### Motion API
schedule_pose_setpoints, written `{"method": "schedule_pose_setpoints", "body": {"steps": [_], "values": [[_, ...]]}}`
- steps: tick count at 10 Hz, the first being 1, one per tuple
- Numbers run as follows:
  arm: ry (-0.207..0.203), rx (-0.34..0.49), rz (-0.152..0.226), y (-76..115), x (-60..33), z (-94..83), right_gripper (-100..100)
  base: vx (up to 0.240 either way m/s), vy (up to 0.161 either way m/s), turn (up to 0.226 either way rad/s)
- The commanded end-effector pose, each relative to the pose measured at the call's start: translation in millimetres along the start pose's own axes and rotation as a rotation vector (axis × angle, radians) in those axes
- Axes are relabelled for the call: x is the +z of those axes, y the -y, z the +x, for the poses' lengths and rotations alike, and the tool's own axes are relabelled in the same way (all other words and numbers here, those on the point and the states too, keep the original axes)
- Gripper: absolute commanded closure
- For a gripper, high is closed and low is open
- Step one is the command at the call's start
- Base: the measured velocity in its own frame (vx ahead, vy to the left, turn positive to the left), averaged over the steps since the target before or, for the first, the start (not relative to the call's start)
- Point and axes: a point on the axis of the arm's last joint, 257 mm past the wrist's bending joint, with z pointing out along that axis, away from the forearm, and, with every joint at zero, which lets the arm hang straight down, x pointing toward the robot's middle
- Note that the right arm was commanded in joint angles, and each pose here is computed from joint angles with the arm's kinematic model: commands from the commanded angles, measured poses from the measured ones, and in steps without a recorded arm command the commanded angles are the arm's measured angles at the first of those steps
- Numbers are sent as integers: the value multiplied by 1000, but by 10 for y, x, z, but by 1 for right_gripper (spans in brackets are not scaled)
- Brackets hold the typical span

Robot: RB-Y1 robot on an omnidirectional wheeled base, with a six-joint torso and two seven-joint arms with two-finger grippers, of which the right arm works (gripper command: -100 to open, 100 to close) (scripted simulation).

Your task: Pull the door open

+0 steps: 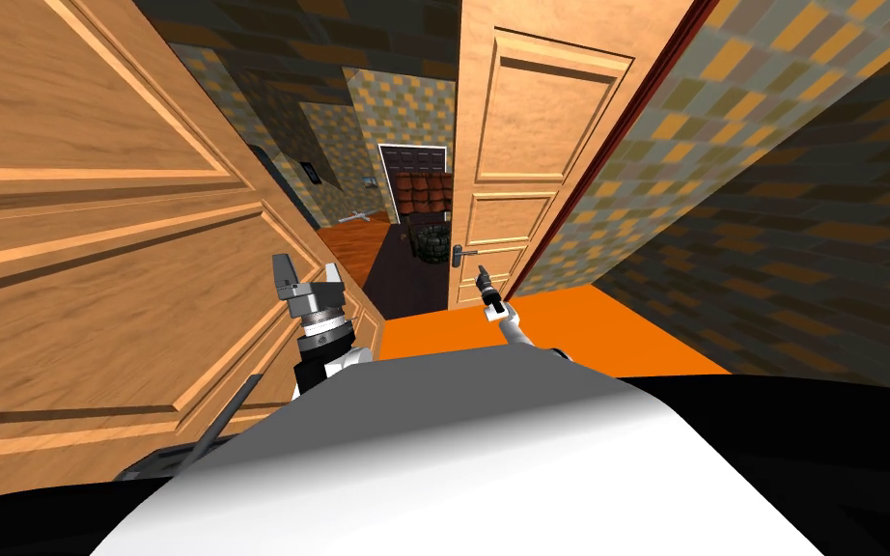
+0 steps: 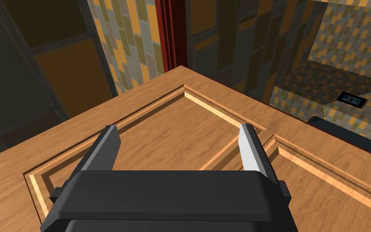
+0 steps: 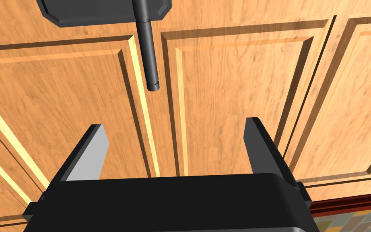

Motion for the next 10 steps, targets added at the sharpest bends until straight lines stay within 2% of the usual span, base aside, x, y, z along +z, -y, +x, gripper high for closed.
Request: {"method": "schedule_pose_setpoints", "body": {"steps": [1,10], "values": [[-4,0,18,57,44,-5,-100,98,-10,-3],[-19,3,91,279,233,-14,-100,93,-1,-4]]}}
